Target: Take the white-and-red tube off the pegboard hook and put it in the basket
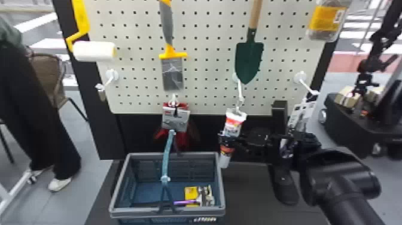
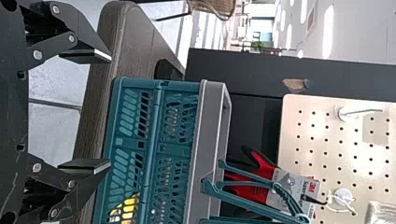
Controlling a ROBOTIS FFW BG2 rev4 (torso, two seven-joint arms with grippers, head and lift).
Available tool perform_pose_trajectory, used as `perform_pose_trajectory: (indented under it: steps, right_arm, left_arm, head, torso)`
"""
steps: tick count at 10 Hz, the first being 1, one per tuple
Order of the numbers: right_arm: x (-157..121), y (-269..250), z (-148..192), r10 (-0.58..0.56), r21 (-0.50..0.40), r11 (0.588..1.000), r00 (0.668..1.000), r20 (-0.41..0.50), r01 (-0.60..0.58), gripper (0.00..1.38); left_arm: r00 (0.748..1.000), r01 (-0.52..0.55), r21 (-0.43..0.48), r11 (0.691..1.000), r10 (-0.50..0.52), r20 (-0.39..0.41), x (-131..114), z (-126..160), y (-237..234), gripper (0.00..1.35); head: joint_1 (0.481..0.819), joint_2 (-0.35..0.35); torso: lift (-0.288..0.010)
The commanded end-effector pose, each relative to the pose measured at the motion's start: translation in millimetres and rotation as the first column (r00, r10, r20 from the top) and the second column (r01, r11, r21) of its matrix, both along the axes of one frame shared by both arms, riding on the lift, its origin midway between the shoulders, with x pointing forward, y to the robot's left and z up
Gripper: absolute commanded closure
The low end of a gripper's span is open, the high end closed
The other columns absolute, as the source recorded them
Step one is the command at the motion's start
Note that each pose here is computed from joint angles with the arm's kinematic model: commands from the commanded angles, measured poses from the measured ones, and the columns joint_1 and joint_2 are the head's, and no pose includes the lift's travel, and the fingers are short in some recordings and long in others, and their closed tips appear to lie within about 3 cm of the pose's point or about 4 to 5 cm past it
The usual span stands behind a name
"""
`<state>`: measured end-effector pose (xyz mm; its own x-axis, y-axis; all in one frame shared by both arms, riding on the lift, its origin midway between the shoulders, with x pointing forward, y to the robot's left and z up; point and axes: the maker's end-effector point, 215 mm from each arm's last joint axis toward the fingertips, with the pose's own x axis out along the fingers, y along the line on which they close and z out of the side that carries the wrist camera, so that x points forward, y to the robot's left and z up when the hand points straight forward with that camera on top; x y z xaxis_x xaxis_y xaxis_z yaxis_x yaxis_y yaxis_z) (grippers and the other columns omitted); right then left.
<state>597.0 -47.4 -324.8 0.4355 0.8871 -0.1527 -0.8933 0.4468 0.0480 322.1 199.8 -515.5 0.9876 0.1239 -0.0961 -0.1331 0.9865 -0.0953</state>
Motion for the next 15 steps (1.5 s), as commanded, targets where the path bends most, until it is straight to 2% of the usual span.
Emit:
perform_pose_trajectory:
  steps: [1,6,11,15]
  right_arm:
    - [0,0,1,0.0,0.0,1.0,1.0,0.001,0.0,1.23]
    - [-1,0,0,0.001,0.007,1.0,1.0,-0.001,-0.001,1.23]
    - [-25,17,37,0.031,0.031,0.999,0.997,0.066,-0.033,1.23]
    - [-50,44,25,0.019,0.135,0.991,0.999,0.029,-0.023,1.22]
  left_arm:
    - [1.0,0.0,0.0,1.0,0.0,0.0,0,0,0,0.47]
    - [1.0,0.0,0.0,1.0,0.0,0.0,0,0,0,0.47]
    - [1.0,0.003,-0.001,1.0,-0.003,-0.009,1,-2,-2,0.47]
    - [1.0,0.011,-0.004,1.0,-0.011,-0.011,3,-3,-6,0.47]
  head:
    - [0.549,0.0]
    - [0.549,0.0]
    - [0.549,0.0]
    - [0.549,0.0]
  torso:
    - [-0.1]
    - [-0.1]
    - [-0.1]
    - [-0.1]
